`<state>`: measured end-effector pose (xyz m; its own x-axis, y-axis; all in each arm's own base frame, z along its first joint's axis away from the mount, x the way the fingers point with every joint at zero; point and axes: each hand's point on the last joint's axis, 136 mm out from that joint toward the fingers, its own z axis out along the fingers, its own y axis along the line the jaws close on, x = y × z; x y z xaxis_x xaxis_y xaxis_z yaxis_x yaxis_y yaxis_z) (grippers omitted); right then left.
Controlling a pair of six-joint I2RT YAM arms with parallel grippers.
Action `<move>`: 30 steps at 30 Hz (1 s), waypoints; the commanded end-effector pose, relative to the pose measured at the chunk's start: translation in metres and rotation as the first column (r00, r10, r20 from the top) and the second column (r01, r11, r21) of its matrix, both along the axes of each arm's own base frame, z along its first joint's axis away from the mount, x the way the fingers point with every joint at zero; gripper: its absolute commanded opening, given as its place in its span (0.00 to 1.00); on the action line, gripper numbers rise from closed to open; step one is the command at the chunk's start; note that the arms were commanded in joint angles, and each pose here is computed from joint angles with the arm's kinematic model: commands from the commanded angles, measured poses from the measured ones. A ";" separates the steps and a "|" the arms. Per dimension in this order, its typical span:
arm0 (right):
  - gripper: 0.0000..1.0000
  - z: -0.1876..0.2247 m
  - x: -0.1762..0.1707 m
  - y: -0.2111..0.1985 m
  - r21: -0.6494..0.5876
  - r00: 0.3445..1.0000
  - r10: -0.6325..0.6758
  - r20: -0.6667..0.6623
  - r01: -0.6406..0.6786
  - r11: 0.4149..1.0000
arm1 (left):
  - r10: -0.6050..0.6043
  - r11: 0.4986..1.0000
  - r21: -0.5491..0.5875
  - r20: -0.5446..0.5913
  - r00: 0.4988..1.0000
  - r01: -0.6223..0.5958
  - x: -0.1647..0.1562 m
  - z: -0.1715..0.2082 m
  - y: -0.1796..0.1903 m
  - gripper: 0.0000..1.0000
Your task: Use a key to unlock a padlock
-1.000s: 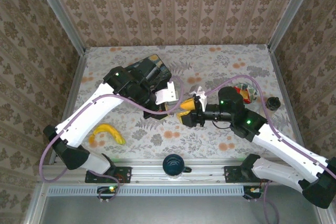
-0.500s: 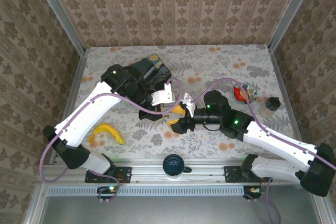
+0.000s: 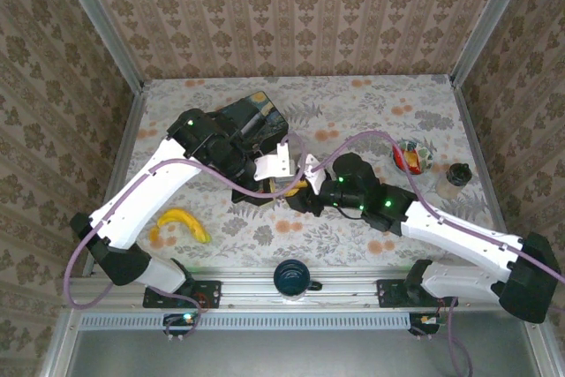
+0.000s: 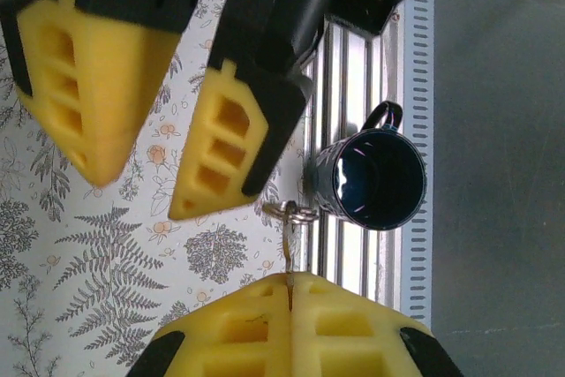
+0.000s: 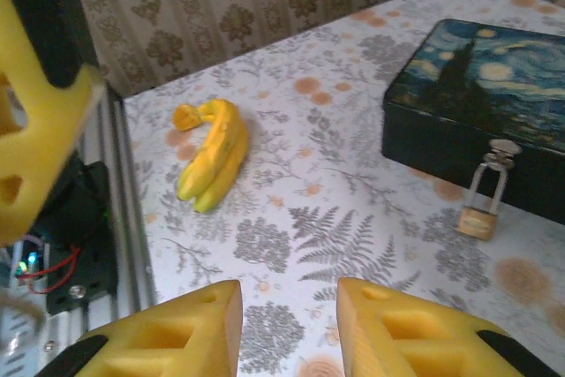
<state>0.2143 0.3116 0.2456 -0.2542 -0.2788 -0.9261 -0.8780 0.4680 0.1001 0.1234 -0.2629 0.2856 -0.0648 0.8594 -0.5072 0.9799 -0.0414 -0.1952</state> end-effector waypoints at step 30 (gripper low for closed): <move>0.43 0.041 -0.036 -0.003 0.225 0.983 0.124 0.136 -0.153 0.962 | -0.167 0.985 0.069 0.097 0.981 0.161 -0.014 0.007 -0.001 0.00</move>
<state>0.1812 0.3065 0.2592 -0.1679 -0.1518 -0.9740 -0.9338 0.3412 0.1078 0.1127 -0.2661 0.2907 0.0969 0.8813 -0.4626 0.9808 -0.1637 -0.1063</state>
